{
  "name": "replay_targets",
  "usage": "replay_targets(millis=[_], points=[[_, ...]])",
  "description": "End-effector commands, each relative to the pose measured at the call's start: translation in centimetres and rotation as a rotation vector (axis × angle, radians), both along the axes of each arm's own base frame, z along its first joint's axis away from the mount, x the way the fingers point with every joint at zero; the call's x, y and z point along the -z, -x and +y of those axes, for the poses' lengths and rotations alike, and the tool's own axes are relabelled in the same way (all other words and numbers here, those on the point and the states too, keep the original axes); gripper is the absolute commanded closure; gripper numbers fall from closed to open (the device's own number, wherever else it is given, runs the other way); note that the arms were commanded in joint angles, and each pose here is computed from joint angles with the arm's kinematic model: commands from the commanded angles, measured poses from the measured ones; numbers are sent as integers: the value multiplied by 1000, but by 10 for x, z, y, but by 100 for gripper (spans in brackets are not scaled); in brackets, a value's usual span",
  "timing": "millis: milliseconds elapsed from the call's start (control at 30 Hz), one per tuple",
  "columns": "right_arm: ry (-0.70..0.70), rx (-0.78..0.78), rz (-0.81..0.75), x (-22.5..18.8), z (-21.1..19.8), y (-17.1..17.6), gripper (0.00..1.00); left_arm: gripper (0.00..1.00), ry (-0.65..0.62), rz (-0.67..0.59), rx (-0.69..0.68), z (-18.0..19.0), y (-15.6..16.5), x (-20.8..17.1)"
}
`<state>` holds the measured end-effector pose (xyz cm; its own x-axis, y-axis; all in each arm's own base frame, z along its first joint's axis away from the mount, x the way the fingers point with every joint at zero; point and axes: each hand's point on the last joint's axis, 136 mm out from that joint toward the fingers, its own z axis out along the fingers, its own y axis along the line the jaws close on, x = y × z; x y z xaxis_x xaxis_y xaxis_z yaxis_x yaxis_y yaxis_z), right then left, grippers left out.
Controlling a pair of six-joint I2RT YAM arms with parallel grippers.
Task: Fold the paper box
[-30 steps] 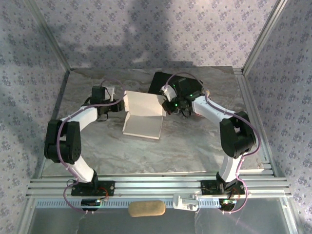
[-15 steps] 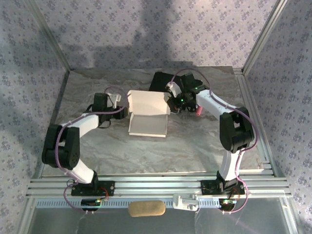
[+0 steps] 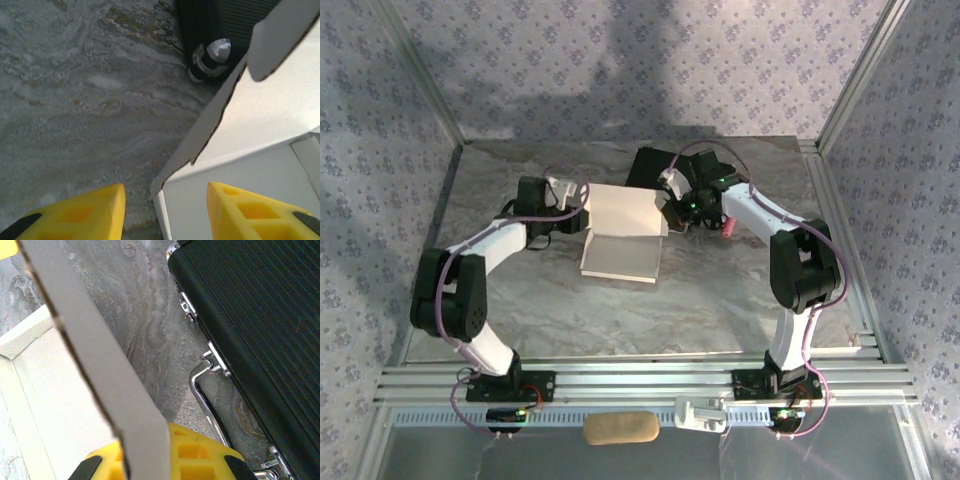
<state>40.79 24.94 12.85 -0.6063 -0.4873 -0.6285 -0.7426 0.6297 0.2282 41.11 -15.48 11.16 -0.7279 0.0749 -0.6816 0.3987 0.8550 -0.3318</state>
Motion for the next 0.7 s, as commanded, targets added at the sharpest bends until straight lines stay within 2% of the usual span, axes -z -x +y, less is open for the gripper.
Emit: replay_targets(millis=[0,200,300,433,667], points=[[-16,-31,10,-3,6,1,100,55,-29,-6,71,-13,-7,-4],[-13,-33,15,-1,6,2,100,62,-63,39,94,-22,-11,15],[-15,-31,14,-1,7,2,100,70,-71,52,92,-25,-10,21],[-12,-20,6,-2,6,1,100,86,-89,55,58,-22,-8,25],[-8,13,-30,-10,11,4,100,96,-136,16,15,-21,-5,20]])
